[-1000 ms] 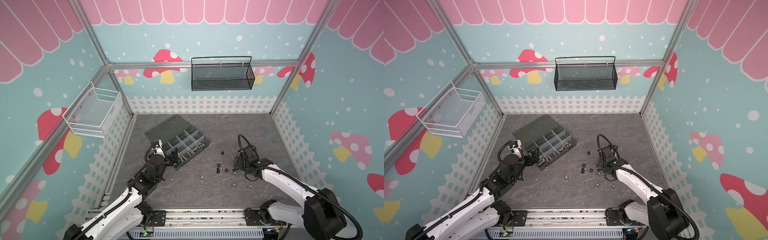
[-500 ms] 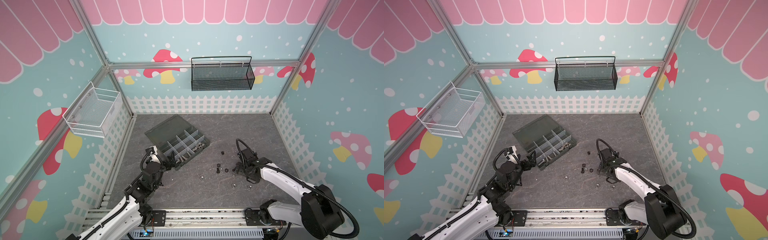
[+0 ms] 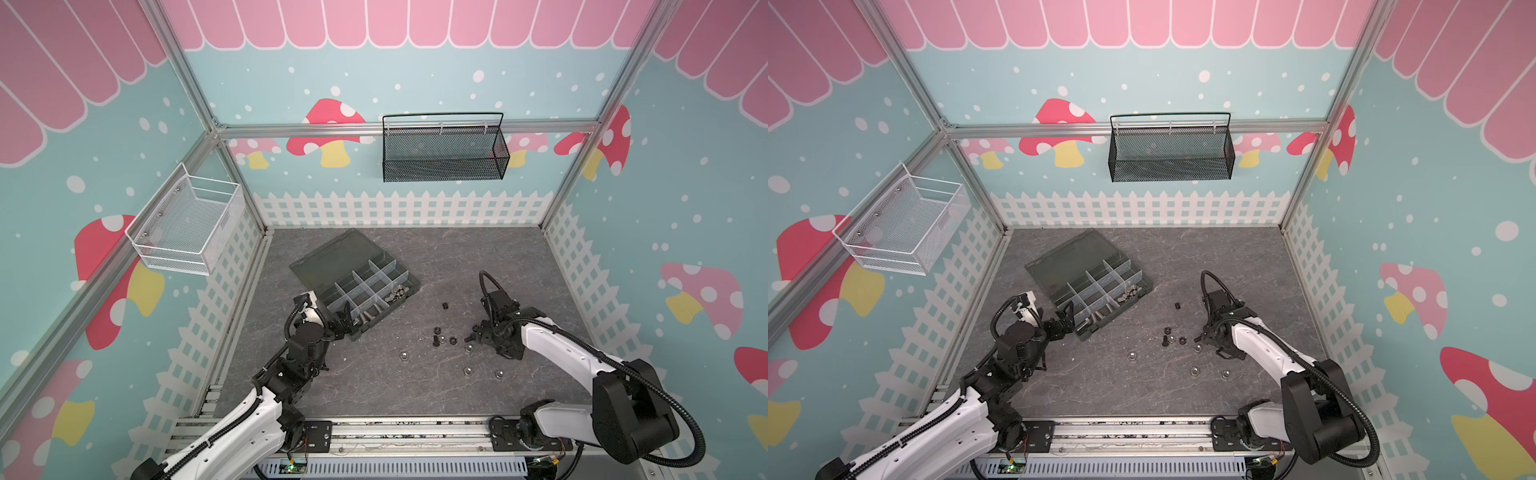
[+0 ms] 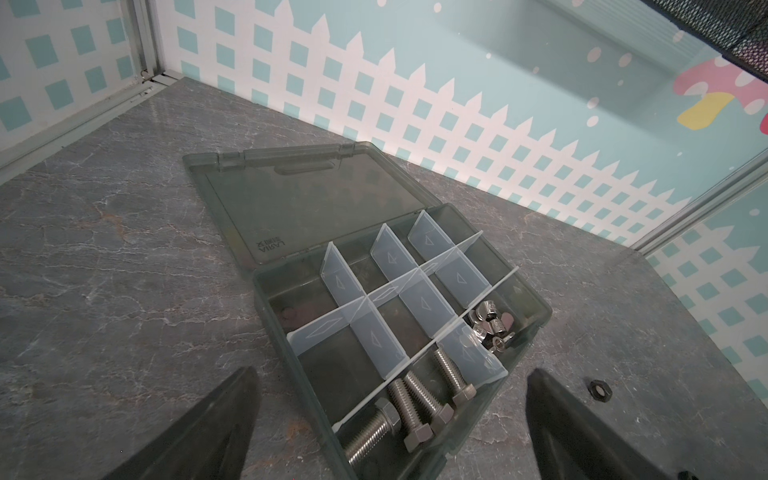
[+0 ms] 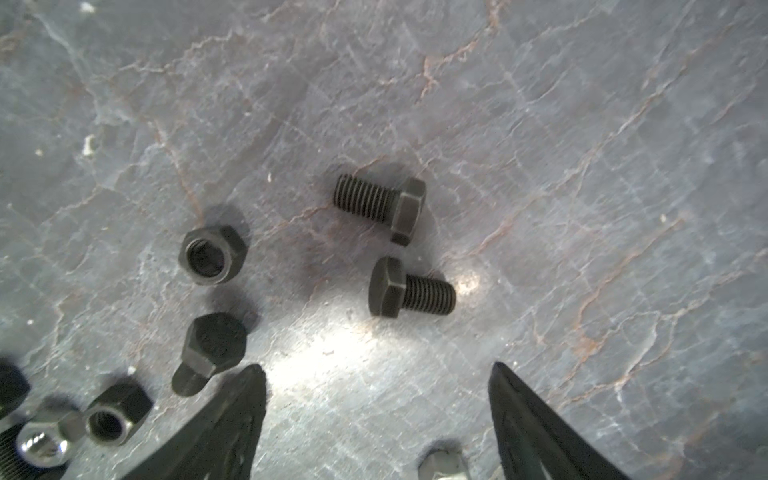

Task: Sort the screws and nuts into containers
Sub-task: 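Lower the open right gripper onto a black bolt lying on the table, then close the right gripper on the black bolt's head, then carry the black bolt with the right gripper over the organizer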

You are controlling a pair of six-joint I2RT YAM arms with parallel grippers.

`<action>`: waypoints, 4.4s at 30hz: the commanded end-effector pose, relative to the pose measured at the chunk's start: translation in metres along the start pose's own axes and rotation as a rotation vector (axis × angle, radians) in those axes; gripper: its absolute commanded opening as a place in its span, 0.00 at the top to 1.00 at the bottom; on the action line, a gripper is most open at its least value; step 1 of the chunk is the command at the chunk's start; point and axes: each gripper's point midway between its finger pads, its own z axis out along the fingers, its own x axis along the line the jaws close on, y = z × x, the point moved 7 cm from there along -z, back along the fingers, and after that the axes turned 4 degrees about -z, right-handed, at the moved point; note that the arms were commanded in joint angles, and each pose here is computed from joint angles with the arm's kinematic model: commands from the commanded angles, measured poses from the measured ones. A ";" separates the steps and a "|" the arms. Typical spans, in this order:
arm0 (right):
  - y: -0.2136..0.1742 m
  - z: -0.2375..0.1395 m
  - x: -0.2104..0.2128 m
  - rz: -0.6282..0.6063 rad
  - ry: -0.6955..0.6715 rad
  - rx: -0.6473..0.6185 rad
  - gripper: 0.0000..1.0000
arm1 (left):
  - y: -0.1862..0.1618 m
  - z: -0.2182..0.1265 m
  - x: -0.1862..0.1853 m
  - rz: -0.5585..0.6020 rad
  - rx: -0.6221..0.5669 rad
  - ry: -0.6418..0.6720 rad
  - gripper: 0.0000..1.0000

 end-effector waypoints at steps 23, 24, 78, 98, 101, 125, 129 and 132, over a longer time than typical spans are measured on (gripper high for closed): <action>0.030 0.029 0.011 -0.104 0.105 0.044 0.19 | 0.003 0.005 -0.002 -0.037 -0.004 0.006 0.00; 0.027 0.028 0.012 -0.104 0.125 0.052 0.19 | 0.003 0.005 -0.002 -0.033 -0.003 0.011 0.00; -0.024 0.041 -0.004 -0.019 0.154 0.196 0.79 | 0.007 0.003 0.001 -0.043 0.004 0.021 0.00; 0.018 -0.021 0.019 -0.081 0.317 -0.060 0.96 | 0.007 0.015 -0.005 -0.024 0.065 0.057 0.00; 0.025 -0.033 0.032 -0.124 0.365 -0.103 0.96 | 0.006 0.019 -0.007 -0.024 0.079 0.059 0.00; 0.099 -0.073 0.264 -0.615 0.564 -0.339 0.98 | 0.006 0.024 -0.010 -0.050 0.100 0.068 0.00; 0.111 -0.064 0.295 -0.650 0.578 -0.341 0.98 | 0.006 0.025 -0.011 -0.057 0.103 0.065 0.00; 0.118 -0.060 0.310 -0.667 0.582 -0.343 0.97 | 0.005 0.026 -0.011 -0.060 0.103 0.064 0.00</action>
